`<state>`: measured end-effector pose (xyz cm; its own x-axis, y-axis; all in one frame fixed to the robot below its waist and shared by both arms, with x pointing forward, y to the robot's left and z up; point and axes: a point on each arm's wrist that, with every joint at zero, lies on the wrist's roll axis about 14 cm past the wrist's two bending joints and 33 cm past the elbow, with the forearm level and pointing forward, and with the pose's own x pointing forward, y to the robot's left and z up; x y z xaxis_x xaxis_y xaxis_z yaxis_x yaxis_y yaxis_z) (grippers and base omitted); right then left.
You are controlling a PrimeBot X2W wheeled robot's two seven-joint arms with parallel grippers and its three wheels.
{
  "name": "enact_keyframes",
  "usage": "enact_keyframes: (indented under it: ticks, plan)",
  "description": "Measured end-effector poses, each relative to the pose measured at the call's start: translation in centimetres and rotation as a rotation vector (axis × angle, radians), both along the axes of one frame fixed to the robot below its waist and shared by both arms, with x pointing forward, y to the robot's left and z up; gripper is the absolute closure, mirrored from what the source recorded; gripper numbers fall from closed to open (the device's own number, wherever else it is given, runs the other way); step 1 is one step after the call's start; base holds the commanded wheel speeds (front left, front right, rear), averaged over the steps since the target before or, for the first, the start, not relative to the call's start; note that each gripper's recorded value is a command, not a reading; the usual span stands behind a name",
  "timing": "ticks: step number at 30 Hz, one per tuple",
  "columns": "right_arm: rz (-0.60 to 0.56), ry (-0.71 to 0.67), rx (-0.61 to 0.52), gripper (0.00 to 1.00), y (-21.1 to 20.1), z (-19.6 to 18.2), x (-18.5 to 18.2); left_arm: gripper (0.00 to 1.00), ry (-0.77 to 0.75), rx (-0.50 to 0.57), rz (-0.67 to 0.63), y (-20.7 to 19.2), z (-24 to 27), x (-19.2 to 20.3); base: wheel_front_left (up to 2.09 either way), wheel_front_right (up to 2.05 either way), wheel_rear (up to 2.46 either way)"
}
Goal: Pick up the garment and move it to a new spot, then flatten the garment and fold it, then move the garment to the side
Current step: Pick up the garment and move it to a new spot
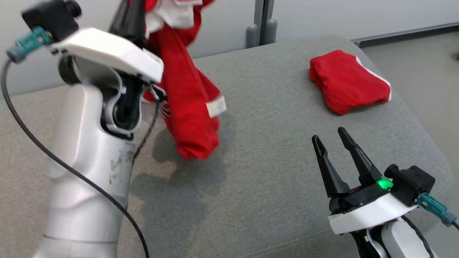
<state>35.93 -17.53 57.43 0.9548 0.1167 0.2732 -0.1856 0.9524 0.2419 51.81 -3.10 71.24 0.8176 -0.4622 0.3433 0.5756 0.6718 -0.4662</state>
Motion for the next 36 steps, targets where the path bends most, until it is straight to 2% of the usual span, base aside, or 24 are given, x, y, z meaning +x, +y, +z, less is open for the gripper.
enact_keyframes:
  ticks: [6,11,16,17,18,19,20,25,31,36]
  plan:
    - [-0.032,0.004,0.010,0.00,-0.8,-0.2,-0.6,1.00,0.202,-0.026,0.020,-0.5,-7.7,-0.6,0.00,0.00,0.00]
    - [-0.020,0.049,0.021,0.00,-0.1,-1.6,-0.4,1.00,0.374,0.015,0.125,1.6,-16.3,-0.8,0.00,0.00,0.00]
    - [-0.013,0.068,0.024,0.00,0.2,-2.2,-0.1,1.00,0.468,0.080,0.200,3.2,-21.8,-1.5,0.00,0.00,0.00]
    - [-0.011,0.069,0.024,0.00,0.2,-2.2,-0.1,0.70,0.476,0.090,0.211,3.5,-22.3,-1.6,0.00,0.00,0.00]
    - [-0.009,0.070,0.025,0.00,0.3,-2.3,-0.1,0.44,0.480,0.100,0.220,3.7,-22.7,-1.7,0.00,0.00,0.00]
    - [-0.007,0.070,0.028,0.00,0.3,-2.3,-0.1,0.04,0.484,0.113,0.228,3.9,-23.0,-1.8,0.00,0.00,0.00]
    - [-0.005,0.070,0.034,0.00,0.4,-2.3,-0.1,0.00,0.485,0.128,0.234,4.2,-23.3,-1.9,0.00,0.00,0.00]
    - [0.009,0.078,0.039,0.00,0.9,-2.6,-0.6,0.00,0.444,0.195,0.295,6.0,-23.0,-2.3,0.00,0.00,0.00]
    - [0.035,0.085,0.048,0.00,1.9,-2.9,-1.1,0.00,0.212,0.241,0.421,9.8,-17.8,-3.4,0.00,0.00,0.00]
    - [0.068,0.118,0.060,0.00,3.1,-4.0,-2.0,0.00,0.183,0.277,0.359,9.7,-18.9,-7.6,0.00,0.00,0.00]
